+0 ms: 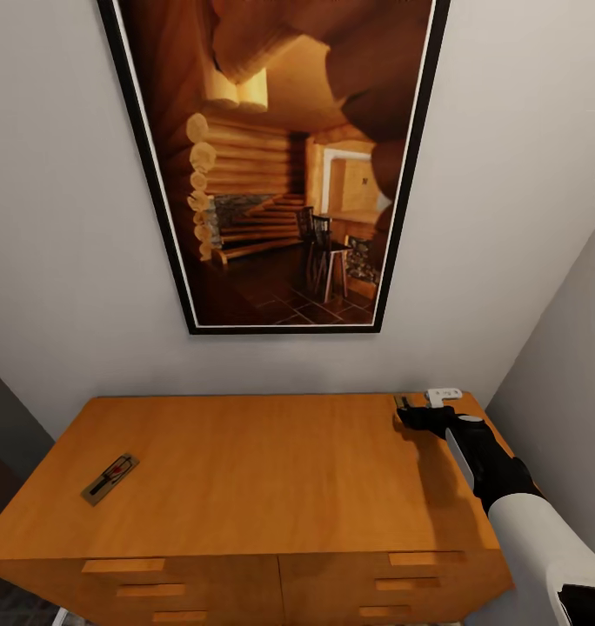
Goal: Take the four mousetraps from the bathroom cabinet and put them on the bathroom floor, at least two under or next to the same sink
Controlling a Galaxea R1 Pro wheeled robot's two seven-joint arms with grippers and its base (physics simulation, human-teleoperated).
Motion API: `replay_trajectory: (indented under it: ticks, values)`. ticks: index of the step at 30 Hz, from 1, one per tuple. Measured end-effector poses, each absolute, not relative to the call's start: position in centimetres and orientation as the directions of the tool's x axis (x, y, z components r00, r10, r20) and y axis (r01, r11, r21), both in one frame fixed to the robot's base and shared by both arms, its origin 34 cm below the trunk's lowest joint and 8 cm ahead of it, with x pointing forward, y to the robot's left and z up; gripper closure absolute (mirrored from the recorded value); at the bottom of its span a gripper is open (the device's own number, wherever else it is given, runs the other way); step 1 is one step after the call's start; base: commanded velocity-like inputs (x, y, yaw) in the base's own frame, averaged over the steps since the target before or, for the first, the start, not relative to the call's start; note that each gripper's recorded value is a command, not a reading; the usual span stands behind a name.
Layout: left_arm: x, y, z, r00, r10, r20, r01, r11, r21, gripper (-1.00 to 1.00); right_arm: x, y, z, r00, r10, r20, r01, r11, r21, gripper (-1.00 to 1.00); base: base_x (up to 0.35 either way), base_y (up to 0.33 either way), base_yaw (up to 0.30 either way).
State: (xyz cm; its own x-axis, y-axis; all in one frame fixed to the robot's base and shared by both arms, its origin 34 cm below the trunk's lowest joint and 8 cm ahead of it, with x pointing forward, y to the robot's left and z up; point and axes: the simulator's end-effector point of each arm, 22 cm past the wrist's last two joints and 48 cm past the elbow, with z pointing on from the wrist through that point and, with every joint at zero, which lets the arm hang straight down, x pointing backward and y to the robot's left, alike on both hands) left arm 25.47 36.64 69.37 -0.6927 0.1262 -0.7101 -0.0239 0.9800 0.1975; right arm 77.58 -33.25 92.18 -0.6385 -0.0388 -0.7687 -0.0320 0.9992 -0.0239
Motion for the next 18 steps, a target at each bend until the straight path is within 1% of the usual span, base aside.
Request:
replay_trajectory:
  ticks: [18]
  values:
    - [25.12, 36.66, 69.21, -0.701, 0.127, -0.702, -0.022, 0.980, 0.198, -1.00, 77.70, -32.42, 91.67, -0.641, -0.035, -0.767, -0.039, 0.999, -0.013, -1.00, 0.000, 0.000, 0.000]
